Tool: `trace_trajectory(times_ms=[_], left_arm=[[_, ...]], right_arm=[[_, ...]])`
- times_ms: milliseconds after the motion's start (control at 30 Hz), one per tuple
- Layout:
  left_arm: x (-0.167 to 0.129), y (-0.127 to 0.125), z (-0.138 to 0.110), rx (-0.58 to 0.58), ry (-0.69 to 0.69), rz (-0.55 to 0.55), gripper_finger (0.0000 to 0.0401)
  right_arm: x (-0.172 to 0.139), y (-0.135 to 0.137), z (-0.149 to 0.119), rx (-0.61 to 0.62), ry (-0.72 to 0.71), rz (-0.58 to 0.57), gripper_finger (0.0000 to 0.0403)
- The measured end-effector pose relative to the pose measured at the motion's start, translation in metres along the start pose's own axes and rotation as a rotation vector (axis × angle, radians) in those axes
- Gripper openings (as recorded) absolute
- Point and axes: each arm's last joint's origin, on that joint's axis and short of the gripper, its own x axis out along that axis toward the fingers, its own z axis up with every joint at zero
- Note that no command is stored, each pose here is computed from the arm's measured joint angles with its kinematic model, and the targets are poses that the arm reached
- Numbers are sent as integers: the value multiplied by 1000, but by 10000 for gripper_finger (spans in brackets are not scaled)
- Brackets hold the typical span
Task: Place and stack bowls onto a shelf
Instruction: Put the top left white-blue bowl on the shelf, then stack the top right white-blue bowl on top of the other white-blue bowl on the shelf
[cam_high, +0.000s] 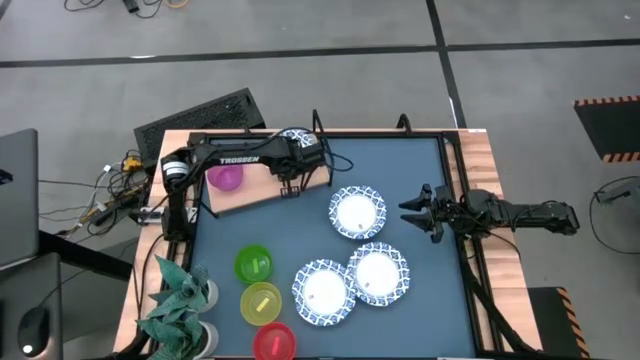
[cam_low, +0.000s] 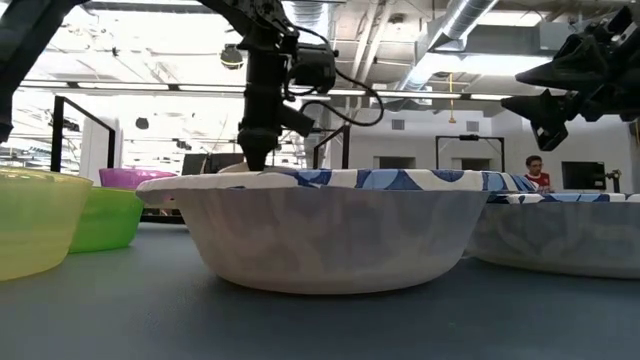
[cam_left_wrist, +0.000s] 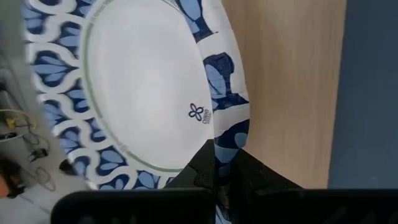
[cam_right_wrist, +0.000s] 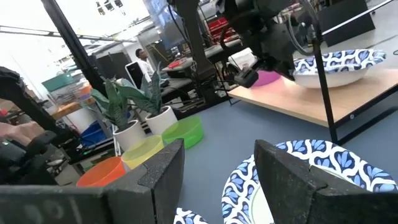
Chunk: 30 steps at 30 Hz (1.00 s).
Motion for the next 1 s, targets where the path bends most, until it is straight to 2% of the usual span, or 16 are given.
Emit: trace_trajectory(times_ms=[167,367,467,767,867,1000], left_arm=[[7,-2,-1,-10,9,20,0],[6,-3,-4,-8,22,-8,10],[6,-3,-5,13,31,-14,40],[2,-3,-6,1,21,-10,163],[-13,-1,-9,-15,-17,0,185],[-40,1,-18,-37,-75,2,189]], right_arm=[[0,0,0,1,0,0,220],[0,0,0,1,0,1,220],[0,0,0,1,0,1,220],[0,0,0,1,0,1,220],[0,0,0,1,0,1,220],[0,0,0,1,0,1,220]])
